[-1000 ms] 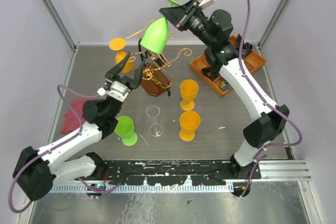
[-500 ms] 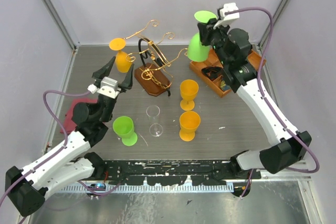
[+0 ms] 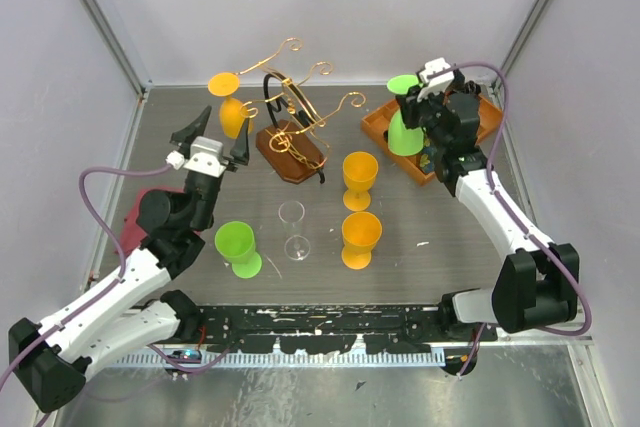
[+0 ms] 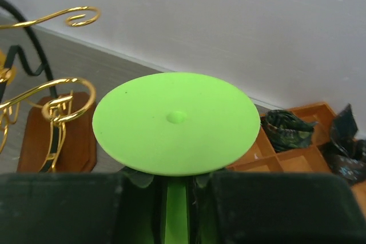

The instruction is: Place the wine glass upside down on the wine glass rack

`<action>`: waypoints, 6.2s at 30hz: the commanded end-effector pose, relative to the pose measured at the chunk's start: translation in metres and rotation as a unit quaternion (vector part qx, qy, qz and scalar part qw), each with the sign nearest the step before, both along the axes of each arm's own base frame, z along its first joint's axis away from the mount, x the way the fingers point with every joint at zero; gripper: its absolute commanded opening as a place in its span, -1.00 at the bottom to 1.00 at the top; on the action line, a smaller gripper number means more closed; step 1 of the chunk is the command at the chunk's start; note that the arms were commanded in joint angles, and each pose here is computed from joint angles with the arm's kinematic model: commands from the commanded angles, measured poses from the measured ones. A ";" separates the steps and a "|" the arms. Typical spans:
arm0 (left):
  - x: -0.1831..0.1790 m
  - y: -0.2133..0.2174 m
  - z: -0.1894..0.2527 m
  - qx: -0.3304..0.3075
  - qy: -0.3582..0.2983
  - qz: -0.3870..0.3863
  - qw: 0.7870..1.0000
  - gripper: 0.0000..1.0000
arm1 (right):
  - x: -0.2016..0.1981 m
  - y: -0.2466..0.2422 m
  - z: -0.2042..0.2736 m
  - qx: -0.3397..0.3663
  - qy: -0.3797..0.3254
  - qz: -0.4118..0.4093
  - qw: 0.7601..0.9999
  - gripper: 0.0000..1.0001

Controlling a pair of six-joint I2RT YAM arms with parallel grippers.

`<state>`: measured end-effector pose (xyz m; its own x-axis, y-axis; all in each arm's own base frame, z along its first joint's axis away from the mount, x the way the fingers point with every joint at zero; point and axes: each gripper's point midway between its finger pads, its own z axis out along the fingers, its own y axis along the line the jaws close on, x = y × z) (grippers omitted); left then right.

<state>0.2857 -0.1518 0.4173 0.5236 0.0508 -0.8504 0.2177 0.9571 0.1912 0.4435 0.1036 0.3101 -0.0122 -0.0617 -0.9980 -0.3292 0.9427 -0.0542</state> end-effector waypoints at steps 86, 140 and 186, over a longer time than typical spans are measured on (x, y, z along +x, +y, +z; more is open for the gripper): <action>0.022 -0.024 -0.009 0.078 0.058 -0.005 0.995 0.63 | -0.015 0.103 -0.005 0.008 -0.128 0.255 0.958 -0.98; 0.034 -0.019 -0.017 0.100 0.067 0.027 0.992 0.67 | 0.061 0.114 -0.008 0.064 -0.177 0.172 0.967 -0.47; 0.038 -0.008 -0.027 0.094 0.077 0.036 0.992 0.68 | 0.057 0.068 -0.018 0.033 -0.169 0.069 0.983 -0.48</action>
<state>0.3270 -0.1656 0.3819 0.3566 0.2793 -0.8915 0.2053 0.9075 0.3665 0.5102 0.1826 0.2512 0.2231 0.0292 -0.9744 -0.4687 0.8797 -0.0809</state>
